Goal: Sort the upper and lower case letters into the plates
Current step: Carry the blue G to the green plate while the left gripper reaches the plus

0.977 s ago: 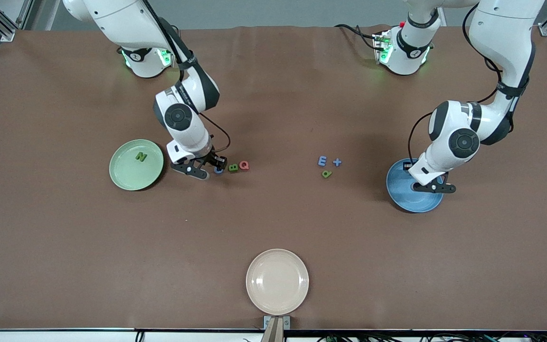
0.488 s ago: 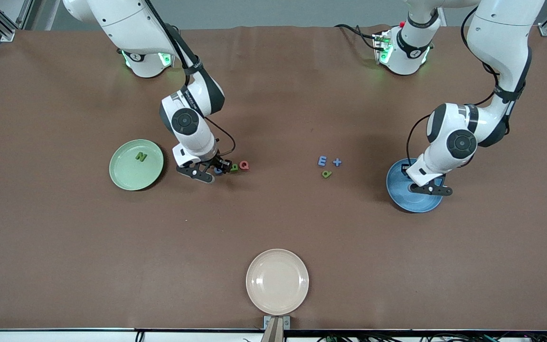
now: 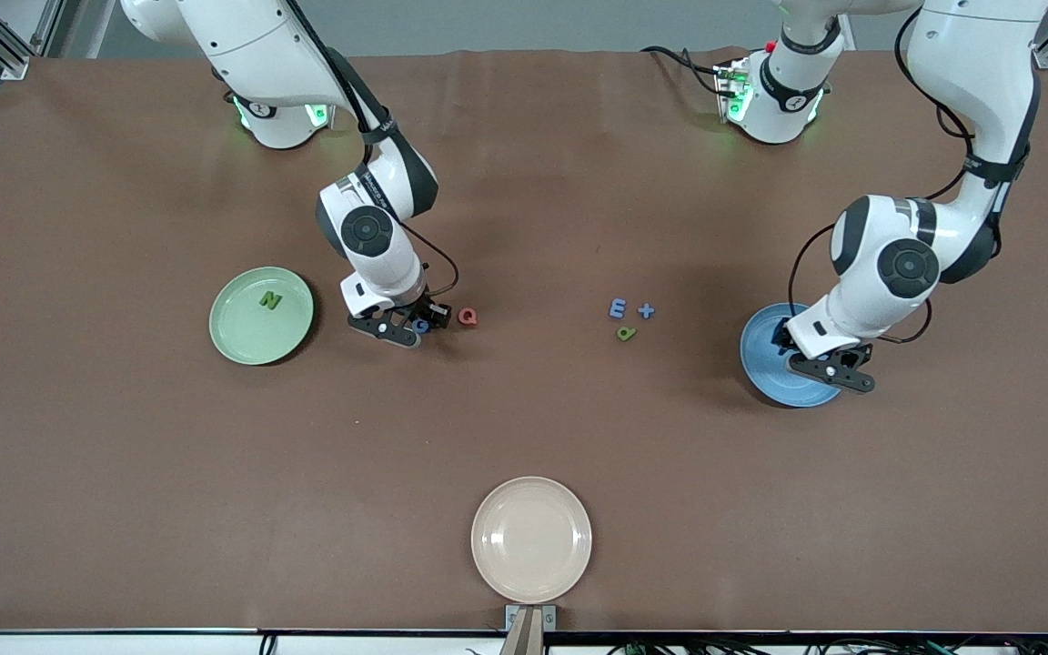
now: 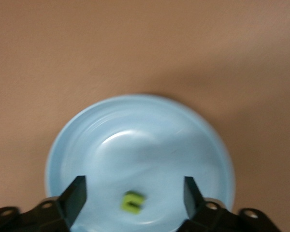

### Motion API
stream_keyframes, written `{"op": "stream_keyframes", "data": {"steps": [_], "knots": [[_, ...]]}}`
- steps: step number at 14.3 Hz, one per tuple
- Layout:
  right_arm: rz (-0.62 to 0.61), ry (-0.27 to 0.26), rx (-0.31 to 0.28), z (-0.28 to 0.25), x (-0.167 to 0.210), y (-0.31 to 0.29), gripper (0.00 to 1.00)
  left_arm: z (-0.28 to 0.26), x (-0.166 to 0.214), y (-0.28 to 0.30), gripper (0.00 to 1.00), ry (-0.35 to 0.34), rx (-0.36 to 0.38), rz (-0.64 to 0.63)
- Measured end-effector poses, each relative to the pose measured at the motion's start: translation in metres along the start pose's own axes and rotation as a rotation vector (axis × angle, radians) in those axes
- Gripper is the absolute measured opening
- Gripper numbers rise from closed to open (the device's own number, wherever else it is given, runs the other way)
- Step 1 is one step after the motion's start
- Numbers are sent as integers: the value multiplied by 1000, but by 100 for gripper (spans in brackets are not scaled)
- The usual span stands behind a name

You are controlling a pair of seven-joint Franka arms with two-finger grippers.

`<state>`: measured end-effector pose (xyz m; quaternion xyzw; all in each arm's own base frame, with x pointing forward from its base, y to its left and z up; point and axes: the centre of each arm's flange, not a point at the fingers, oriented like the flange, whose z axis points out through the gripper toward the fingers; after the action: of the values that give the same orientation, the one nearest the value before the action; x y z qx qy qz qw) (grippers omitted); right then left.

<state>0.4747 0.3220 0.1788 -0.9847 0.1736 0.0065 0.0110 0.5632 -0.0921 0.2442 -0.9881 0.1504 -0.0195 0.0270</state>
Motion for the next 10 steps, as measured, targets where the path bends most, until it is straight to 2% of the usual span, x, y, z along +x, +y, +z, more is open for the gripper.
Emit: {"op": "stream_keyframes", "data": {"steps": [1, 2, 5, 10], "knots": [[1, -1, -2, 1, 0, 1, 39, -6, 6, 18, 100, 14, -11, -72], [2, 0, -2, 1, 1, 1, 35, -11, 12, 39, 100, 26, -24, -143], [2, 0, -2, 1, 1, 1, 34, -23, 22, 95, 100, 44, -62, -289], [7, 3, -2, 0, 4, 2, 33, -12, 14, 162, 100, 7, -74, -440]]}}
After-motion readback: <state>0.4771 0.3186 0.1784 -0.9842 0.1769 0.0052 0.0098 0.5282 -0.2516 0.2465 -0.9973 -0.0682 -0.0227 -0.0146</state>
